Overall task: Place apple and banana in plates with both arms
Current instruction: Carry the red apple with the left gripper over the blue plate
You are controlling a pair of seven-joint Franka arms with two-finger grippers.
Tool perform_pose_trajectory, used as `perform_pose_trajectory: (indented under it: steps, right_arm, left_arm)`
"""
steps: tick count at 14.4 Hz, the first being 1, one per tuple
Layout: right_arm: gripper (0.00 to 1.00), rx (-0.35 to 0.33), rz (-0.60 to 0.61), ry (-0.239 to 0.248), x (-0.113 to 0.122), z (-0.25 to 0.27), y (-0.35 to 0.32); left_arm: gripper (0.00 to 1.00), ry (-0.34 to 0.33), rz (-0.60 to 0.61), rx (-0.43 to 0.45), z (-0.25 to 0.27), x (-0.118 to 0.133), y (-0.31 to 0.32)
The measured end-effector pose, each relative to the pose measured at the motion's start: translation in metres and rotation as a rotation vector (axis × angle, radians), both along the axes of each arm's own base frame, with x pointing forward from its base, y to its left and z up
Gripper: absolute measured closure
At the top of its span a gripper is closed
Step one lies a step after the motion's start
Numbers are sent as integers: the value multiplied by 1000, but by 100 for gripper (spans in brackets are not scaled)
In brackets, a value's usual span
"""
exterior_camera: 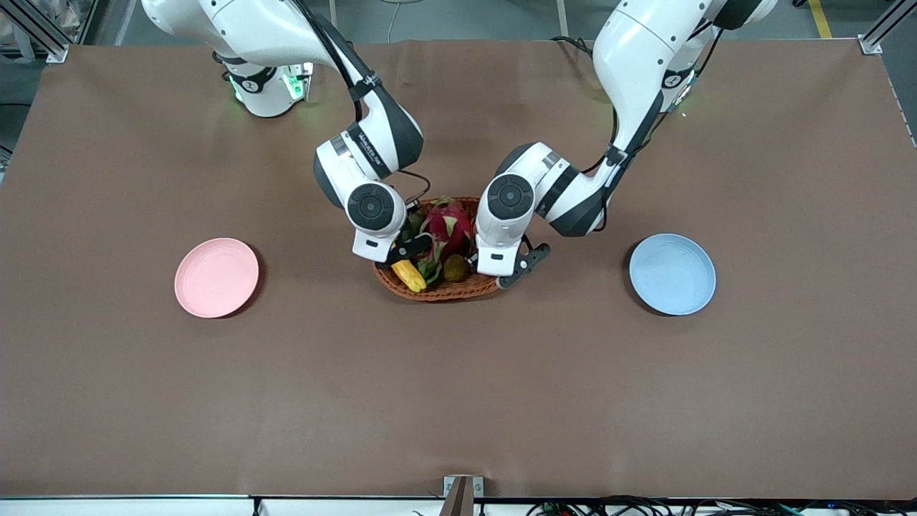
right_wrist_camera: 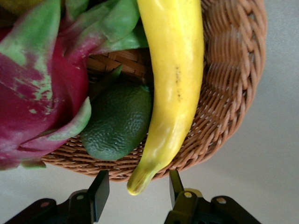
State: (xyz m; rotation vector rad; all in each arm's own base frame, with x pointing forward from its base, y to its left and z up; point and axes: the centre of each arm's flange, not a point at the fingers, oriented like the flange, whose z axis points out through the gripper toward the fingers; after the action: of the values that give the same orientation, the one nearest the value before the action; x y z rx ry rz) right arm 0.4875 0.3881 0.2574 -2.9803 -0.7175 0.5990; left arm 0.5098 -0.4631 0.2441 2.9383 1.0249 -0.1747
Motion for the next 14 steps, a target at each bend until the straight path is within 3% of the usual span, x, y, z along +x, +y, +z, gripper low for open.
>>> perform_pose_trajectory:
  steps: [6, 9, 14]
  right_arm:
    - [44, -17, 18, 19, -9, -16, 7]
    - [46, -19, 19, 21, -9, -17, 8]
    - [52, -17, 18, 17, -8, -16, 8]
  left_arm:
    - [28, 4, 9, 34, 89, 15, 36]
    - [28, 12, -7, 45, 122, 48, 100]
    - [28, 46, -34, 34, 105, 107, 244]
